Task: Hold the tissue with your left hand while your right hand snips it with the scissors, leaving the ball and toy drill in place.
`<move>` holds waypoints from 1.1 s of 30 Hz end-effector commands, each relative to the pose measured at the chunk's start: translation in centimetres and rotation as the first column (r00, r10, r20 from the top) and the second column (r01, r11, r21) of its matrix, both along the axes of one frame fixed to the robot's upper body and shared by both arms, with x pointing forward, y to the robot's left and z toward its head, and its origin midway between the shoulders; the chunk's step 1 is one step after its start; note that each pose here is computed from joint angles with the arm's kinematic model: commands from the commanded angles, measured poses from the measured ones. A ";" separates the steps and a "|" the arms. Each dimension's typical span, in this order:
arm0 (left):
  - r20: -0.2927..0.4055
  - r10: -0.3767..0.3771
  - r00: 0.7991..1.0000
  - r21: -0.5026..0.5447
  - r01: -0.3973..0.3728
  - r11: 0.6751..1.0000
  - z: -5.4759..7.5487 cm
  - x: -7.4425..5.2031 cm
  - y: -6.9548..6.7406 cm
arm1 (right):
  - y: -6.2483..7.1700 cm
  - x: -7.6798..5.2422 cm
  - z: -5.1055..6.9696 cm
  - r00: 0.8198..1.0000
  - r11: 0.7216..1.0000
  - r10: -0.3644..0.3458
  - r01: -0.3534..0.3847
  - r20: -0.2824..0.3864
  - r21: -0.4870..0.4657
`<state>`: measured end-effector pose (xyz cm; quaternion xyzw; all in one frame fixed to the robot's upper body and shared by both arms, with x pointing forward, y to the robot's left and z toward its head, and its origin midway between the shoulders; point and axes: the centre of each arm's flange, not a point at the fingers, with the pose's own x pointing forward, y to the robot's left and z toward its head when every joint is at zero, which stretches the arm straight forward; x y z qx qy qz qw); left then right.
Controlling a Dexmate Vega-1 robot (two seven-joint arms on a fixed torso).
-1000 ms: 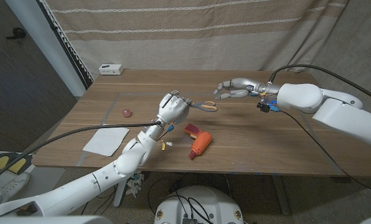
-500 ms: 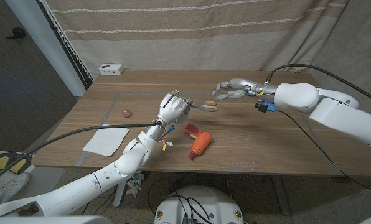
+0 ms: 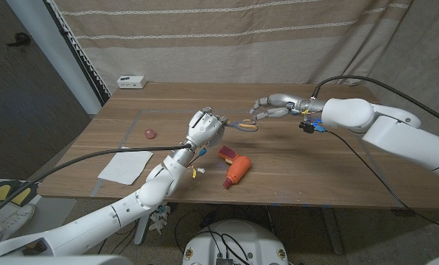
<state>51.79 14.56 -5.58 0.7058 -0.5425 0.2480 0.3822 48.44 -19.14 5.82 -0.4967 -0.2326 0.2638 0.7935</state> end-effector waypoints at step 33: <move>0.005 0.002 1.000 -0.002 -0.002 1.000 -0.3 0.2 0.0 | 0.8 0.2 -0.1 0.994 0.994 -0.097 0.099 0.041 -0.051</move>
